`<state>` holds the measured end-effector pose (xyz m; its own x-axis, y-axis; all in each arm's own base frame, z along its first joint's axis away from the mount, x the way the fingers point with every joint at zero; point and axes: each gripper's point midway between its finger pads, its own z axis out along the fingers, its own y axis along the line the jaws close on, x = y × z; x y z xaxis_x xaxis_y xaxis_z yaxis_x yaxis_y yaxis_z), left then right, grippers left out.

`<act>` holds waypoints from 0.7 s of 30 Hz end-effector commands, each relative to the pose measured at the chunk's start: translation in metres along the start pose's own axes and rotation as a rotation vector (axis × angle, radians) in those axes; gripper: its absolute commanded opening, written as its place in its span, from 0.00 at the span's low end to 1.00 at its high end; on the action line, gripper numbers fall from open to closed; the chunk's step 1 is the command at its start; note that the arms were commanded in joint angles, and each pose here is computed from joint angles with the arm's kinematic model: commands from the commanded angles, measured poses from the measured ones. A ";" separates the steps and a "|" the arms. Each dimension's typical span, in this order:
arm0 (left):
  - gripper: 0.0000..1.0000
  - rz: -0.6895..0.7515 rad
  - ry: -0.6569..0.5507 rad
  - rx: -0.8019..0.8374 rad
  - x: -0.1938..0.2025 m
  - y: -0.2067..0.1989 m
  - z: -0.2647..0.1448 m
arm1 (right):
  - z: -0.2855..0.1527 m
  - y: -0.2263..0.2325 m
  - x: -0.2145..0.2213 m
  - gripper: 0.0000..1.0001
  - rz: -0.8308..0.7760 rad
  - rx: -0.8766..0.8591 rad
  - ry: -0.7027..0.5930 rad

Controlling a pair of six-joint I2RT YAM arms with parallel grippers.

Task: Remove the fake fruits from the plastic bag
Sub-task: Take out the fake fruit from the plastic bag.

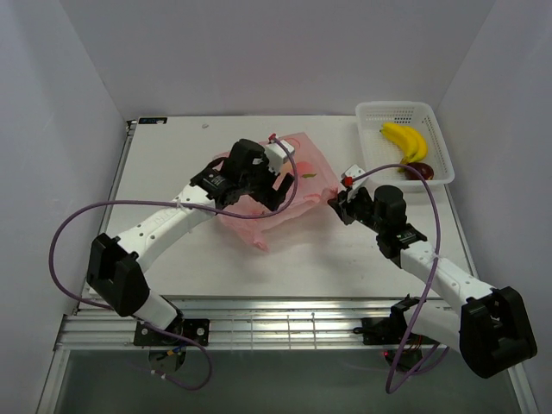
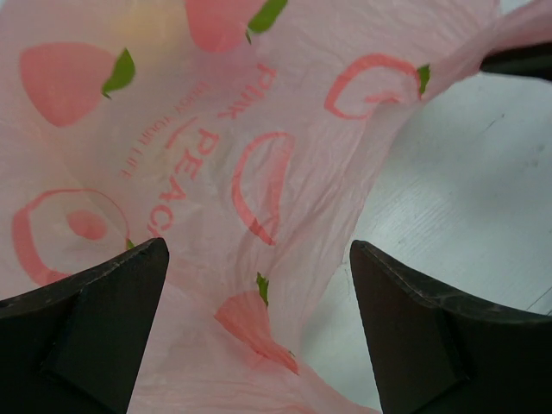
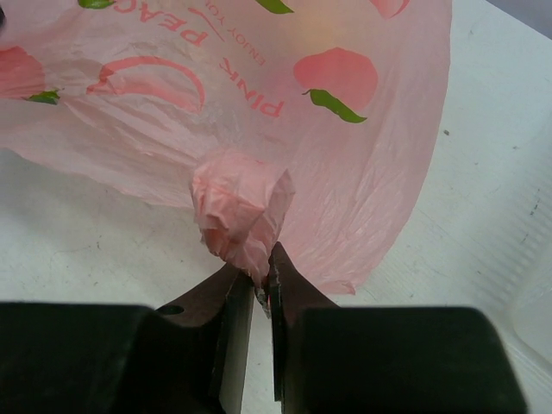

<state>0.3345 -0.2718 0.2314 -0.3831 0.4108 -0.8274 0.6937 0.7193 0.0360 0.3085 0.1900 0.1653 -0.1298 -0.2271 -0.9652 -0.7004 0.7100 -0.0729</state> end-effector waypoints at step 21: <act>0.98 0.285 0.254 -0.326 0.076 0.001 0.018 | -0.008 0.007 -0.047 0.17 -0.007 -0.044 -0.092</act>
<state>0.3183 -0.2553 0.1566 -0.3752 0.6955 -0.6128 0.6141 0.6817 0.3977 0.3019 0.1940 0.1752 -0.1426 -0.2080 -0.9677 -0.7197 0.6929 -0.0429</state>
